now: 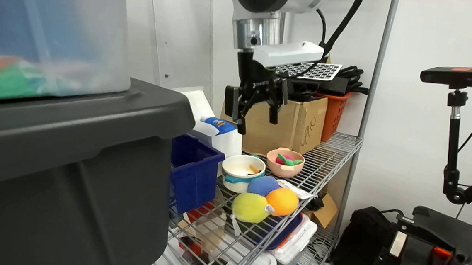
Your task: Remove the yellow object from the blue box
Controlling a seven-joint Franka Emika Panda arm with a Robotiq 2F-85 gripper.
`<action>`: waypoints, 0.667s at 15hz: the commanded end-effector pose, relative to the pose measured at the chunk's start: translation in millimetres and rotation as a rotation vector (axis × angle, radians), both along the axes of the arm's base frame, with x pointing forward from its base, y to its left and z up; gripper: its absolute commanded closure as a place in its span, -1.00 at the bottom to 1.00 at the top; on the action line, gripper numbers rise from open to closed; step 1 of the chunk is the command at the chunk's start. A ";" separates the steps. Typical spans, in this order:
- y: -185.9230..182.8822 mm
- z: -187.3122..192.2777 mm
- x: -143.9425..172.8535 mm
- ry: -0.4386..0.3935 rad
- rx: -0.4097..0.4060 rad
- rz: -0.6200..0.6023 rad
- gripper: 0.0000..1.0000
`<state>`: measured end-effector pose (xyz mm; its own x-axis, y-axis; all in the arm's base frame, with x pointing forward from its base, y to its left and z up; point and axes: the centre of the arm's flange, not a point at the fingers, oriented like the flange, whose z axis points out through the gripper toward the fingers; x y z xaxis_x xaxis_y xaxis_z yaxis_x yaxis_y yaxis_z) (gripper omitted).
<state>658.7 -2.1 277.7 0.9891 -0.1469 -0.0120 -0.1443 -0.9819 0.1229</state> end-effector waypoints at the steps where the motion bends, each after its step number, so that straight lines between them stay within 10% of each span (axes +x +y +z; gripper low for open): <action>1: 2.4 52.4 -44.9 0.017 0.018 0.010 -1.00; 10: 20.4 83.3 -174.1 0.092 0.020 0.043 -1.00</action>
